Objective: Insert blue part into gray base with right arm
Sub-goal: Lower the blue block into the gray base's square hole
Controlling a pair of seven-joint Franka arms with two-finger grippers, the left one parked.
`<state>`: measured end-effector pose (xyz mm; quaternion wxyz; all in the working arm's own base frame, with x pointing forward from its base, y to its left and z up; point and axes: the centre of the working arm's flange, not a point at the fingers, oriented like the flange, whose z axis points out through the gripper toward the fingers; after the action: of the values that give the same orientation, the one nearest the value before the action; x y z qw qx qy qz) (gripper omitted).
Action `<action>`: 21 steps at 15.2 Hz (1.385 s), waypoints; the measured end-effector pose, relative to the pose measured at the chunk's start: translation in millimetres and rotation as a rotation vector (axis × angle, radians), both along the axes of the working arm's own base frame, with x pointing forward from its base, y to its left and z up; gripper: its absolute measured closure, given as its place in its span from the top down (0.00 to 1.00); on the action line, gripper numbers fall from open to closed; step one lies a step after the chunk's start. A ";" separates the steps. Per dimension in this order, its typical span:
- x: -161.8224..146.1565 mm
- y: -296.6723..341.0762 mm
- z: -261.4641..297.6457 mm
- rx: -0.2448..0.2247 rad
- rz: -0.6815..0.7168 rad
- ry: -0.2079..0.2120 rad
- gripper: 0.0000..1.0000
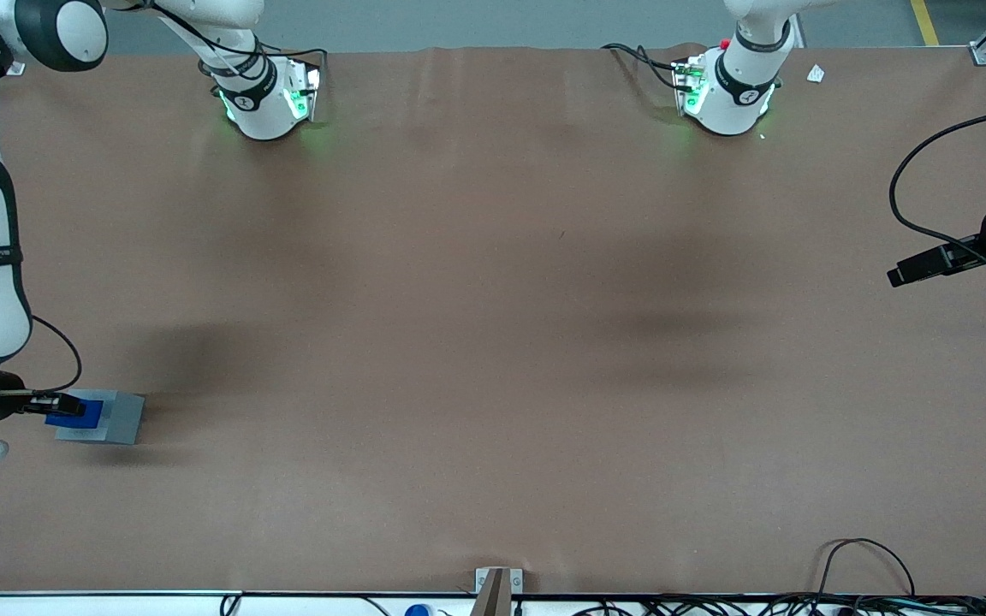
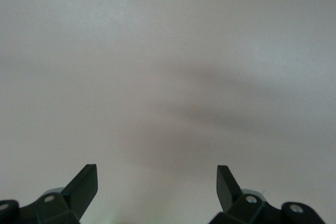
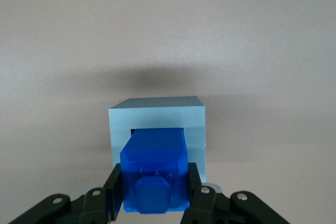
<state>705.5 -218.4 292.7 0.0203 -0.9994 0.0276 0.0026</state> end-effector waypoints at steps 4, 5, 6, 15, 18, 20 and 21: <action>0.6 0.7 -0.2 0.024 -0.015 -0.008 0.51; 0.5 0.6 -0.2 0.025 -0.014 -0.009 0.51; 0.5 0.6 -0.2 0.025 -0.013 -0.009 0.51; 2.0 0.9 -1.2 0.022 0.072 -0.023 0.52; 3.9 1.2 -9.1 0.019 0.087 -0.032 0.75; 4.7 0.7 -14.6 0.018 0.088 -0.036 0.89; 4.9 0.3 -15.1 0.017 0.087 -0.038 0.90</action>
<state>710.4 -218.1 277.6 0.0290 -0.9993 -0.0164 -0.0153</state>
